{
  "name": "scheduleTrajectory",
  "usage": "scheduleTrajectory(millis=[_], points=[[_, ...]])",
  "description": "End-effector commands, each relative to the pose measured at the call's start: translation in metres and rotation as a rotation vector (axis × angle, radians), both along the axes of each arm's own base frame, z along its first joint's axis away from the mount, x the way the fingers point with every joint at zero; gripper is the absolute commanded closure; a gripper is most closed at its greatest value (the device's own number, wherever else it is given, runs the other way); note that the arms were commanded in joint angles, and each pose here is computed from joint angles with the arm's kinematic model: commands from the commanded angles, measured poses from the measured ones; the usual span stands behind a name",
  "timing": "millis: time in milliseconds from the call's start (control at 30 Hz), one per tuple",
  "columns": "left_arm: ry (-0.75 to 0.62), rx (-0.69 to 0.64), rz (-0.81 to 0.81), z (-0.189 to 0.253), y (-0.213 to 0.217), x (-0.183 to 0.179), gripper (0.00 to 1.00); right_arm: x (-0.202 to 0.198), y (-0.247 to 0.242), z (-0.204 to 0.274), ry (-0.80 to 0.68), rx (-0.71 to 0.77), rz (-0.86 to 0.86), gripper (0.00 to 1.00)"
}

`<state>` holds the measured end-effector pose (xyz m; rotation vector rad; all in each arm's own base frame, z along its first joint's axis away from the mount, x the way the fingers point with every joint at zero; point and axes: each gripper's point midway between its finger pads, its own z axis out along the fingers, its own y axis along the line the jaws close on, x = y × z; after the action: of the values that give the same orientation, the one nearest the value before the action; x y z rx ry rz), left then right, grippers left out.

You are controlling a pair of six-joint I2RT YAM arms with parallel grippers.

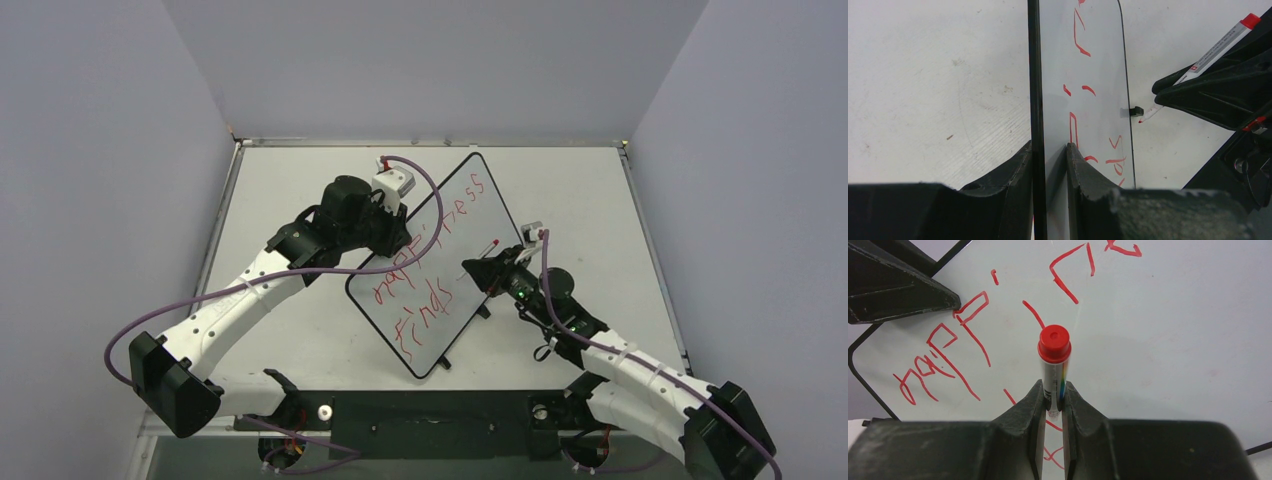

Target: Write a sentence on the whiteboard

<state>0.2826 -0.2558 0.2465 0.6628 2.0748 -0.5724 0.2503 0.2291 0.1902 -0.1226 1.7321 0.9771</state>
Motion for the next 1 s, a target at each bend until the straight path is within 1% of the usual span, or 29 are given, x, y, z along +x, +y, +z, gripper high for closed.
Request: scheduleTrajectory(millis=[0,200,400,733,967], points=[[-0.112,0.036,0.007,0.017,0.011,0.007,1.0,0.005,0.006,0.022,-0.059,0.064,0.011,1.0],[-0.112,0.039,0.008,0.017,0.012,0.008,1.0,0.015,0.009,0.022,-0.053,0.085,-0.014,1.0],[-0.113,0.038,0.008,0.017,0.012,0.007,1.0,0.023,0.013,0.023,-0.057,0.155,-0.029,1.0],[-0.116,0.038,0.009,0.018,0.012,0.008,1.0,0.035,-0.002,0.017,-0.054,0.192,-0.14,1.0],[-0.112,0.039,0.009,0.016,0.012,0.008,1.0,0.039,-0.006,0.009,-0.04,0.207,-0.177,1.0]])
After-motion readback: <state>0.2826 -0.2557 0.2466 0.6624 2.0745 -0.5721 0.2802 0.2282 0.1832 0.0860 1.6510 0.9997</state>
